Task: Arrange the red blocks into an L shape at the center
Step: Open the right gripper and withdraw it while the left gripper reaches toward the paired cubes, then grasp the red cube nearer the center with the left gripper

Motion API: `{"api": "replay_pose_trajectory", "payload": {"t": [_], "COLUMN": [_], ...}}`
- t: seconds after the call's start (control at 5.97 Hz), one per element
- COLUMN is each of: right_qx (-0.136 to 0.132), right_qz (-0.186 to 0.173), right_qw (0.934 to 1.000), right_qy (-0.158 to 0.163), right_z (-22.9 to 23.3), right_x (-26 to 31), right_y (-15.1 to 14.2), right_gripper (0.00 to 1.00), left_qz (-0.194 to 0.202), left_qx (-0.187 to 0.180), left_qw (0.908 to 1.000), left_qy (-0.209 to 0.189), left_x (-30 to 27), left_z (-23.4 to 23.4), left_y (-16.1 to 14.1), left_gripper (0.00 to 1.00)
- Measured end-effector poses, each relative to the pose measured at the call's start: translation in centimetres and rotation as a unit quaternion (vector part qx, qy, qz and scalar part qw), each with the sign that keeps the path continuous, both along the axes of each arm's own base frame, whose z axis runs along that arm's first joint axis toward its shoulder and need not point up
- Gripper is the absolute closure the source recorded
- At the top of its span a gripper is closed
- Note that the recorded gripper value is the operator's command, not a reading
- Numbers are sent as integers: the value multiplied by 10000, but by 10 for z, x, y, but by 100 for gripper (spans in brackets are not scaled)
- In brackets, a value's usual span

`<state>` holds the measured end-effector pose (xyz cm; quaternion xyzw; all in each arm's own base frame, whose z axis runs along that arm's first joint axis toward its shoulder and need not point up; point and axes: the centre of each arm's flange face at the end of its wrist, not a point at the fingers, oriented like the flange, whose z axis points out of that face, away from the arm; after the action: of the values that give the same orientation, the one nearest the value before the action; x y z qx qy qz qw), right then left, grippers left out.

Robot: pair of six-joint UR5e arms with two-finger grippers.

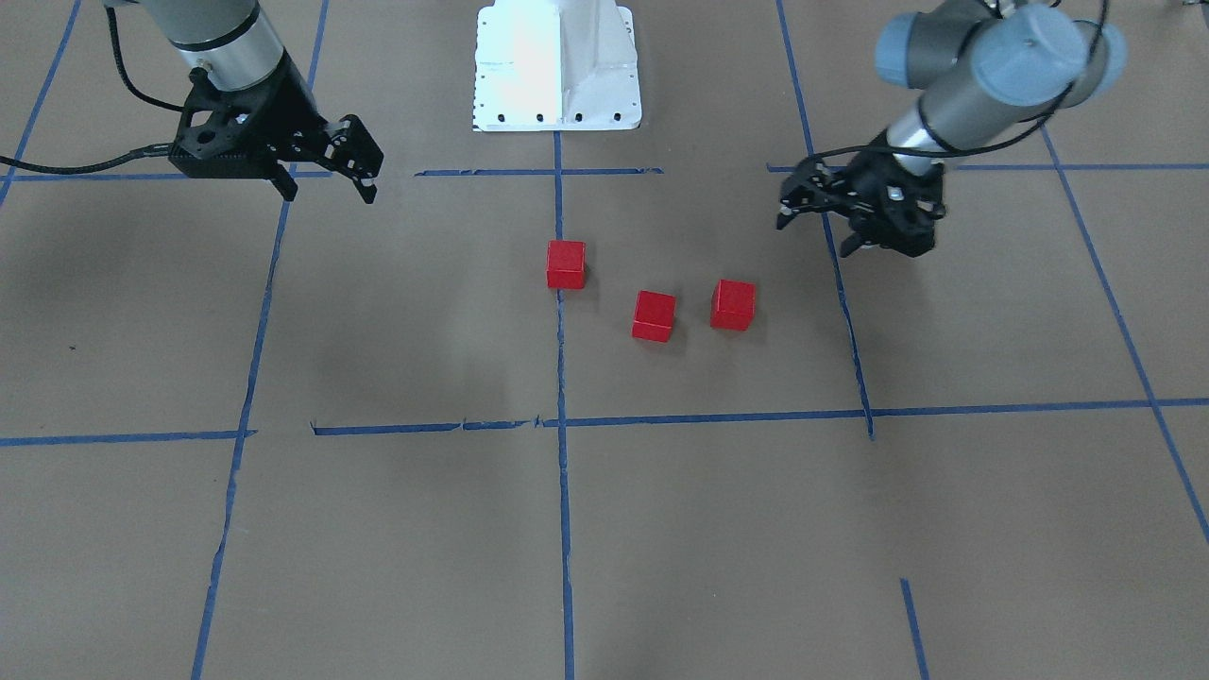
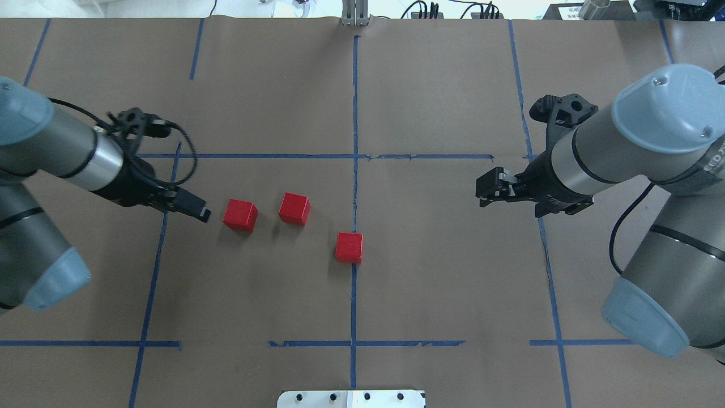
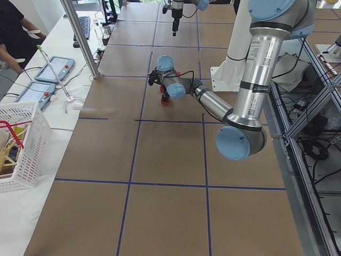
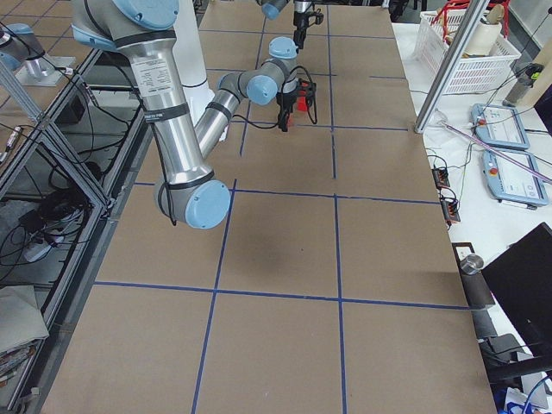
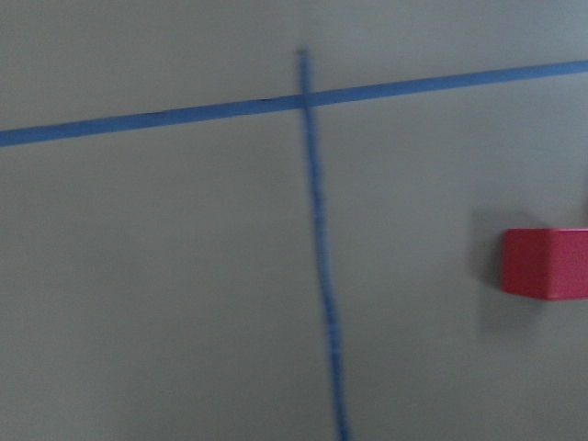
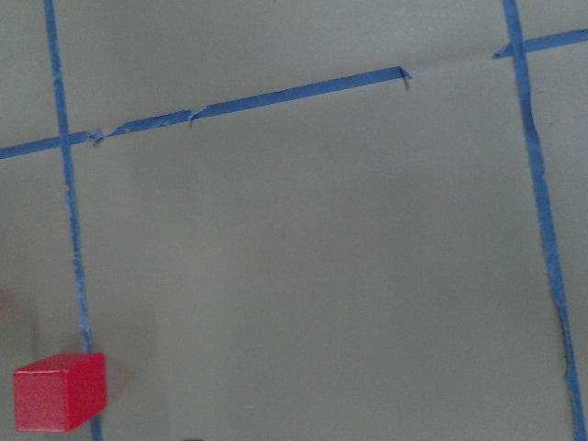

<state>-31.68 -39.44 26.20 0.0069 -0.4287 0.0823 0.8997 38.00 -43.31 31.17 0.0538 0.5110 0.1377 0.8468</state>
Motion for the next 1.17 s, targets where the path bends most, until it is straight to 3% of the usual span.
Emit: {"api": "replay_pose_trajectory", "payload": {"t": [0.34, 0.67, 1.17], "right_qx": [45, 21, 12], "right_qz": [-44, -51, -58], "right_qw": [9999, 9999, 9999], "right_qy": [81, 119, 134], "right_z": [13, 17, 19], "right_x": [11, 12, 10], "right_y": [2, 2, 2], "right_gripper": [0, 0, 0], "left_qz": [112, -110, -370], "left_qx": [17, 266, 439], "left_qw": [9984, 9948, 9910], "left_qy": [-561, -972, -1206], "left_x": [99, 147, 169], "left_z": [-70, -74, -67], "left_y": [1, -10, -24], "left_gripper": [1, 1, 1]}}
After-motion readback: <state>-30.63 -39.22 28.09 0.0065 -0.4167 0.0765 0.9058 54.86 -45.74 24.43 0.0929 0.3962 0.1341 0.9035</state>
